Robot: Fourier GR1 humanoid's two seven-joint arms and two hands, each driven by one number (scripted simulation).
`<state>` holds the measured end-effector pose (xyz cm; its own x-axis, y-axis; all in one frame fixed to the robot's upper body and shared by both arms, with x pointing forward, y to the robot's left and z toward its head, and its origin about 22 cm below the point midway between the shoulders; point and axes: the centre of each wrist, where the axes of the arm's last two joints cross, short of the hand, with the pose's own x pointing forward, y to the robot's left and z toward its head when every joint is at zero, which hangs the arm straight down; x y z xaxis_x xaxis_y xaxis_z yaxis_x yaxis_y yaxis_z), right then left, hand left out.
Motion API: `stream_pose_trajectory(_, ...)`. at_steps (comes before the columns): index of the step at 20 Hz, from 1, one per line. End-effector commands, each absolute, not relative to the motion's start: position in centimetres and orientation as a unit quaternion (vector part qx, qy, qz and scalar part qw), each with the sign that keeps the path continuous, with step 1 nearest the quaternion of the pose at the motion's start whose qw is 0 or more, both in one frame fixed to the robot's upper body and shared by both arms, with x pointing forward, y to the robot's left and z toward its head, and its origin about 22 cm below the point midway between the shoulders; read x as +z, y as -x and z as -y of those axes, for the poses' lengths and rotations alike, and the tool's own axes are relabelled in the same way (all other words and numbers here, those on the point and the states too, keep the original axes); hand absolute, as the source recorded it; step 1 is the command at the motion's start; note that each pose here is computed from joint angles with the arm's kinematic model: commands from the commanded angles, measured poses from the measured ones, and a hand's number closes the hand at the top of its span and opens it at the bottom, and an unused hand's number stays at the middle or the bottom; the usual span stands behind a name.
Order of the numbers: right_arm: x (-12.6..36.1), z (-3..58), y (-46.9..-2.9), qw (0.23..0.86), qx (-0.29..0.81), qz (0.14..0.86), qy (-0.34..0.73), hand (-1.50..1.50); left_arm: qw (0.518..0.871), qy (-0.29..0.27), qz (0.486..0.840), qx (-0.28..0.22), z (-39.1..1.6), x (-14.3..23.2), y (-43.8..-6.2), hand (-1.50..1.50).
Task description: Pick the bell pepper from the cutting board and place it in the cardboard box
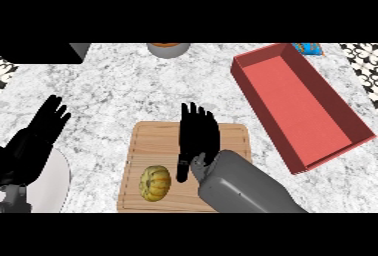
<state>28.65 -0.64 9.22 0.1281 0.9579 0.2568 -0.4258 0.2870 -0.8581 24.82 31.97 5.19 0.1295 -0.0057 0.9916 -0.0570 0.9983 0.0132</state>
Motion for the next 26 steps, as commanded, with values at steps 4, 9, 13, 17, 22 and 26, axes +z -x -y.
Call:
stream_pose_trajectory(4,10.1,0.1,-29.9,0.711,0.488,0.355,0.361,-1.50,0.753,-0.029,0.656,0.020,-33.5,6.2,-24.9,0.00)
stream_pose_trajectory(9,8.1,0.3,-29.1,0.711,0.497,0.339,0.365,-1.50,0.754,-0.027,0.656,0.019,-33.0,5.6,-24.7,0.00)
stream_pose_trajectory(13,6.9,0.0,-29.3,0.717,0.496,0.330,0.361,-1.50,0.747,-0.022,0.664,0.022,-32.1,5.0,-24.3,0.00)
stream_pose_trajectory(17,6.3,-0.4,-28.9,0.721,0.507,0.318,0.350,-1.50,0.751,-0.016,0.660,0.022,-31.5,4.6,-23.9,0.00)
stream_pose_trajectory(22,5.6,-0.6,-28.9,0.716,0.522,0.302,0.352,-1.50,0.751,-0.021,0.660,0.013,-31.7,5.2,-25.0,0.00)
stream_pose_trajectory(26,3.8,0.6,-29.9,0.717,0.514,0.310,0.355,-1.50,0.750,-0.026,0.661,0.022,-32.6,6.1,-24.3,0.00)
